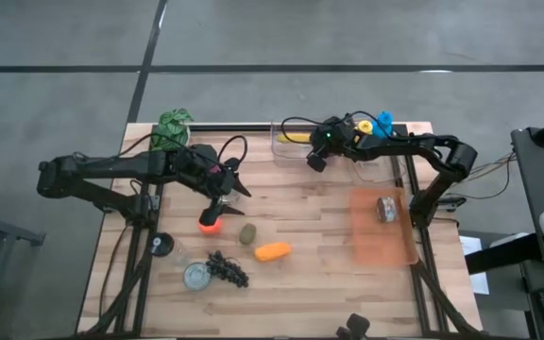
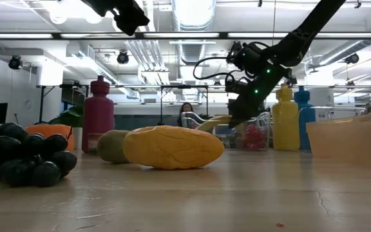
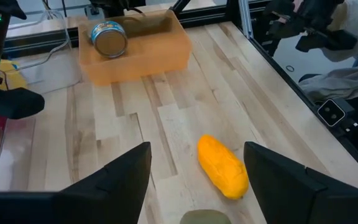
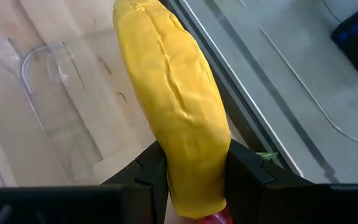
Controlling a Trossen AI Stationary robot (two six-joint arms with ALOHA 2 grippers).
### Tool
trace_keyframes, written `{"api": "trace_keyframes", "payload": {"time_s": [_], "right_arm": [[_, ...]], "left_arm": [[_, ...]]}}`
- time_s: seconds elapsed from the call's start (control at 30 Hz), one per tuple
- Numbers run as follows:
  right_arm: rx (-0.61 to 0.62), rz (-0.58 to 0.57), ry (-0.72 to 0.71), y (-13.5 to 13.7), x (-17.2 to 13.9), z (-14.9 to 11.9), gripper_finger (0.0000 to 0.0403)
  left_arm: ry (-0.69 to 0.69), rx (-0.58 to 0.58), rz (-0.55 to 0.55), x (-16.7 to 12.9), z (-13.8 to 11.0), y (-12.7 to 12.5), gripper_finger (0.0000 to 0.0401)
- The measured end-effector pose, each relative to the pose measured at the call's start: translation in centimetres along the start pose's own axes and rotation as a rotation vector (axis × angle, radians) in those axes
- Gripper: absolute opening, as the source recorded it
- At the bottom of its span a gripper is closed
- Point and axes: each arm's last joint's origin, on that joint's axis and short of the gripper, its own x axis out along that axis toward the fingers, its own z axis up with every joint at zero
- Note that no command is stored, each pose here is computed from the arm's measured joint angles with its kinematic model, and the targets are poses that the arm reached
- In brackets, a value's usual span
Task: Pick & Place Food Item
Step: Put the yellow banana into the left transparent bin, then put the yellow mango into the left transparent bin
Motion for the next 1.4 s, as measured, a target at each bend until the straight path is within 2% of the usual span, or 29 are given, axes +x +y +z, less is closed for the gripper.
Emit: {"api": "trace_keyframes", "payload": {"time_s": [0.13, 0.57, 0.77, 0.9, 1.13, 1.4], "right_arm": [[0.046, -0.008, 0.005, 0.0, 0.0, 0.0, 0.0133], [0.050, -0.012, 0.000, 0.0, 0.0, 0.0, 0.0198], [0.095, 0.007, 0.032, -0.2, -0.7, 0.8, 0.0207], [0.030, 0.069, 0.037, 0.2, -2.4, 2.1, 0.0205], [-0.065, 0.179, -0.055, 3.9, -6.8, 4.0, 0.0207], [-0.207, 0.346, -0.178, 9.6, -12.1, 3.7, 0.0207]], "left_arm": [[0.000, 0.000, 0.000, 0.0, 0.0, 0.0, 0.0253], [0.001, 0.000, 0.000, 0.0, 0.0, 0.0, 0.0250], [0.001, 0.001, 0.000, 0.0, 0.0, 0.0, 0.0260], [0.001, 0.003, 0.000, 0.0, 0.0, 0.0, 0.0266], [0.001, 0.002, 0.000, 0.0, 0.0, 0.0, 0.0275], [0.001, 0.034, 0.000, 0.0, 0.0, 0.0, 0.0275]]}}
